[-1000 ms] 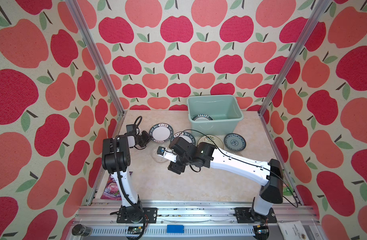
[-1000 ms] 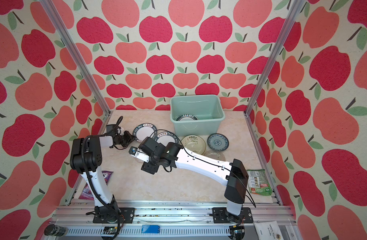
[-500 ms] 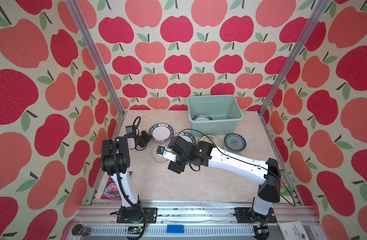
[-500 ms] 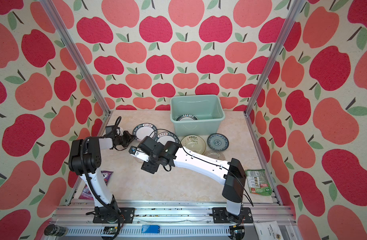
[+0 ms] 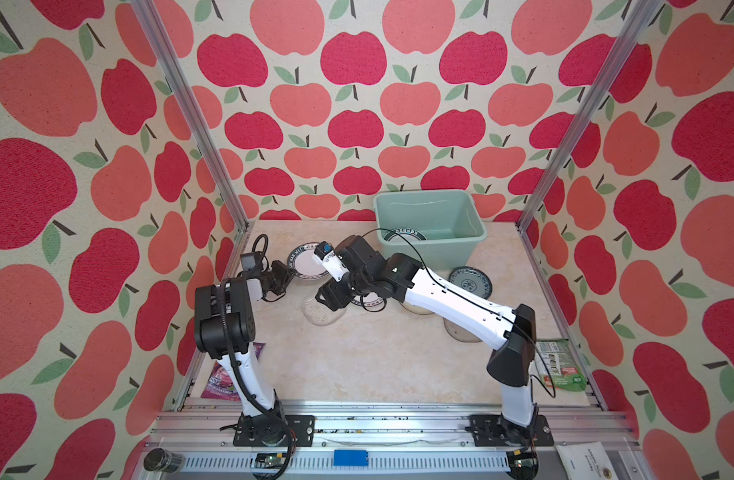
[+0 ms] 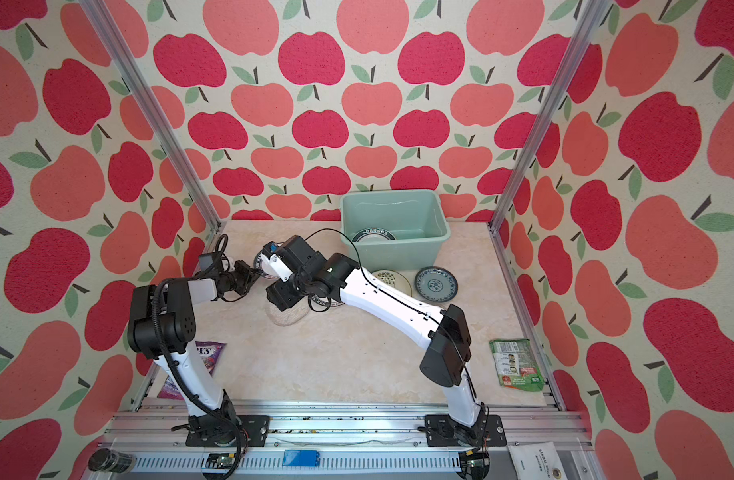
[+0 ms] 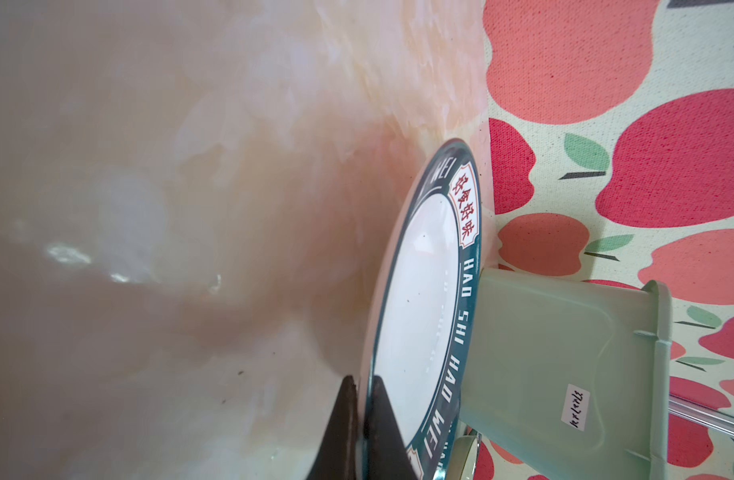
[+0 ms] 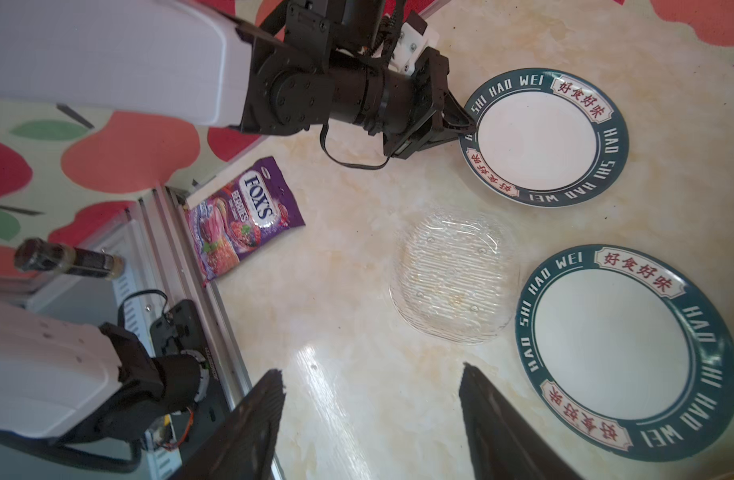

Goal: Place the plates into the plastic bin on the countertop
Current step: 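Tilt the green-rimmed plate upright between both grippers, lifting it toward the bin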

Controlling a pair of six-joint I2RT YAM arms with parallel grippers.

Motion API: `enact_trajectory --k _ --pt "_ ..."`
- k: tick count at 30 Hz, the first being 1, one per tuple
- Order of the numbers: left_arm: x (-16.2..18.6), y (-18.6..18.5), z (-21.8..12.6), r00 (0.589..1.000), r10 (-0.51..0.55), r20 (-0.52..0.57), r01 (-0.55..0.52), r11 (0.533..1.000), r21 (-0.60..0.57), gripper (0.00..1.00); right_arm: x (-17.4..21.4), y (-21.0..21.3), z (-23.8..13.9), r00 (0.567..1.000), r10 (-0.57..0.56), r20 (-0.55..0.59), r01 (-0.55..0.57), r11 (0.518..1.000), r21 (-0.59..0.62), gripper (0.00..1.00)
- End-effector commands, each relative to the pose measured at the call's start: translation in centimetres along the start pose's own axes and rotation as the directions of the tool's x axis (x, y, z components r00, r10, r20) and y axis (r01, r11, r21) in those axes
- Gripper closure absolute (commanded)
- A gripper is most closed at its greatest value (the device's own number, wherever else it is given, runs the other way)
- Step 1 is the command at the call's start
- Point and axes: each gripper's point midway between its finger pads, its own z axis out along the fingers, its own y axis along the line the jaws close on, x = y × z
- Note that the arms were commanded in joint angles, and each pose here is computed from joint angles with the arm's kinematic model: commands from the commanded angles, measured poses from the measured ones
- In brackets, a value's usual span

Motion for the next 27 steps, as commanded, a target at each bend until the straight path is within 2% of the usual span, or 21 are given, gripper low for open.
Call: enact_trajectory --k 1,5,8,14,18,27 --pt "-0.7 -3.6 -2.2 0.999 0.016 0.037 -0.02 0.995 0.102 1.0 -2.5 -0.2 1.2 0.96 0.279 0.027 -0.275 0.956 -0.104 0.3" --pt "-0.7 -4.8 -4.1 0.998 -0.027 0.065 0.018 0.99 0.139 1.0 -4.2 -3.3 2.6 0.871 0.488 0.051 -0.48 0.869 -0.123 0.3" --pt "-0.5 -5.8 -5.7 0.995 -0.04 0.089 0.025 0.986 0.165 1.0 -5.1 -5.2 2.9 0.826 0.557 0.085 -0.545 0.829 -0.128 0.3" --pt "0.7 -8.1 -8.5 0.995 -0.045 0.09 0.024 0.975 0.22 1.0 -6.0 -8.5 3.4 0.766 0.633 0.111 -0.617 0.773 -0.149 0.28" --pt "1.8 -9.5 -10.0 0.996 -0.052 0.078 0.029 0.964 0.264 1.0 -6.6 -10.0 3.7 0.744 0.656 0.125 -0.635 0.753 -0.172 0.27" --pt "3.8 -12.0 -13.2 0.997 -0.048 0.053 0.027 0.938 0.347 1.0 -7.2 -12.5 3.8 0.731 0.665 0.154 -0.64 0.746 -0.184 0.27"
